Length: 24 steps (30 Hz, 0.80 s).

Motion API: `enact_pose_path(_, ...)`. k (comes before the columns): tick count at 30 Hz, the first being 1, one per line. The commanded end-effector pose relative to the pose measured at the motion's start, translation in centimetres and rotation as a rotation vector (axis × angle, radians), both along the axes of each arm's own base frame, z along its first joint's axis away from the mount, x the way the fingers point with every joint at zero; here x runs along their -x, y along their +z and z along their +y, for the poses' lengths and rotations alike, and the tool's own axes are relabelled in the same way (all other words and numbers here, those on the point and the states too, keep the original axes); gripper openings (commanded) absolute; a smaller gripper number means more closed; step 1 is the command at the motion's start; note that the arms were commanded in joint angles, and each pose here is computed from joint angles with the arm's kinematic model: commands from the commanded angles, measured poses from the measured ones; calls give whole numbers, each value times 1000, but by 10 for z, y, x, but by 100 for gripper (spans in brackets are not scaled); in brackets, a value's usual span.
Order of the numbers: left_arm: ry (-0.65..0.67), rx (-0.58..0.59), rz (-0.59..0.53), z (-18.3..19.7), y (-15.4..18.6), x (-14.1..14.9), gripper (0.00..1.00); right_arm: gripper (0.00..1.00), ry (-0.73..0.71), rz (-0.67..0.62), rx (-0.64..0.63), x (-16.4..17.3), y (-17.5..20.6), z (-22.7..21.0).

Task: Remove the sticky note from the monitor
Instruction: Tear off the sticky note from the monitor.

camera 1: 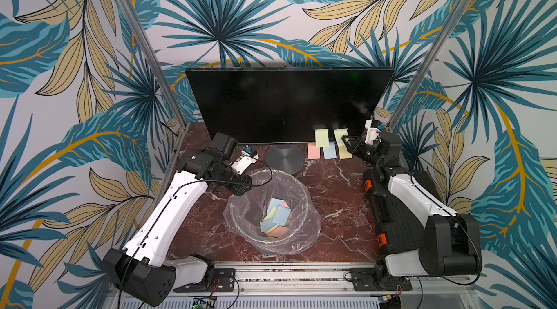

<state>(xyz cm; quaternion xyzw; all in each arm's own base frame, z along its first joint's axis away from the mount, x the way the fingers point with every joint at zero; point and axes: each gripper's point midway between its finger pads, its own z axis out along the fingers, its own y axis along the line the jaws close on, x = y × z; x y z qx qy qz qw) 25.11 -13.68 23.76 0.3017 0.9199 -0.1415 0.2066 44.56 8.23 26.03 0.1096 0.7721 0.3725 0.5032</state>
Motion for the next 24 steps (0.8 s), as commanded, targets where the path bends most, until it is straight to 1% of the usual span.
enact_pose_path(1, 4, -5, -26, 2, 7, -2, 50, 1, -4, -21, 6, 7, 10, -2)
enact_pose_path(2, 4, -7, -26, 2, 7, -2, 50, 0, -5, -19, 8, 8, 10, -2)
enact_pose_path(13, 8, -11, -27, 2, 7, -2, 50, 0, 11, -36, -9, 23, 29, 1)
enact_pose_path(19, 6, -12, -30, 3, 7, -2, 50, 0, 38, -70, -21, 44, 52, 5)
enact_pose_path(24, 8, -12, -31, 4, 7, -1, 50, 0, 93, -117, -48, 74, 76, 14)
